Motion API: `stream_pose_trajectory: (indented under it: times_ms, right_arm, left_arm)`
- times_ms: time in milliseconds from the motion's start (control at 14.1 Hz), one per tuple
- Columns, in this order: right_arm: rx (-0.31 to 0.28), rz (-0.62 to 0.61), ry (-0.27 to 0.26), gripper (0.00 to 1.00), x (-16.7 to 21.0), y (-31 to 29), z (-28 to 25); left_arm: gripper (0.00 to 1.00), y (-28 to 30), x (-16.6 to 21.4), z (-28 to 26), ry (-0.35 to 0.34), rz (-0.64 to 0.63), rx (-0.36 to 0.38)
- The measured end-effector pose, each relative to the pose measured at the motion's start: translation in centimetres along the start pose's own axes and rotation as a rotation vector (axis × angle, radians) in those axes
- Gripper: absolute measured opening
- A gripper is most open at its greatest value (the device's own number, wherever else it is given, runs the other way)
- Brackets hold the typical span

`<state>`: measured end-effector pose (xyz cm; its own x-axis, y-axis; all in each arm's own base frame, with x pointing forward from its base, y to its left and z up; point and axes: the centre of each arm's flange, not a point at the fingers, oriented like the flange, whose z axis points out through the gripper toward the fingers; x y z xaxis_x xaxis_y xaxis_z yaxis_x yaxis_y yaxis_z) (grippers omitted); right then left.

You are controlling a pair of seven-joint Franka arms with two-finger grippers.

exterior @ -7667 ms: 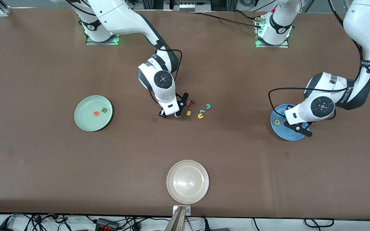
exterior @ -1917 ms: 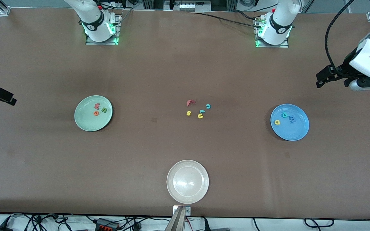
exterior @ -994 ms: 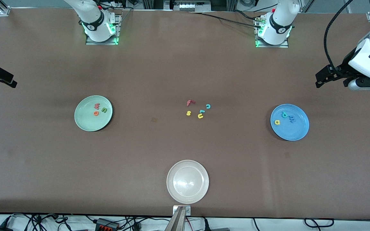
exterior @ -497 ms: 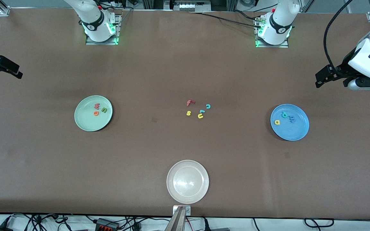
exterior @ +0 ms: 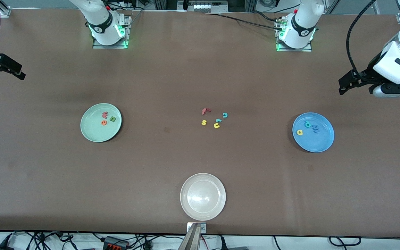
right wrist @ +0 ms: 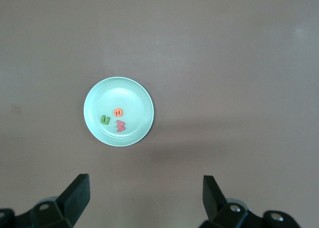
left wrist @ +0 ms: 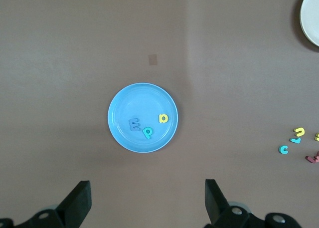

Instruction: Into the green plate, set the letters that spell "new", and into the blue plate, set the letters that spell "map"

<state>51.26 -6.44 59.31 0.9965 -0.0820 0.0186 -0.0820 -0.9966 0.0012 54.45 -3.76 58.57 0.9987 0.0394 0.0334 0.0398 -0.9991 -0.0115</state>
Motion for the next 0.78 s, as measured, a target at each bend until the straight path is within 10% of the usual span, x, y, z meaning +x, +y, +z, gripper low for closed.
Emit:
stream_pose_trajectory:
  times_ms: [781]
  right_arm:
    - [0.000, -0.003, -0.002, 1.00, 0.01, -0.17, 0.29]
  left_arm:
    - [1.00, 0.00, 0.06, -0.44, 0.009, 0.000, -0.001]
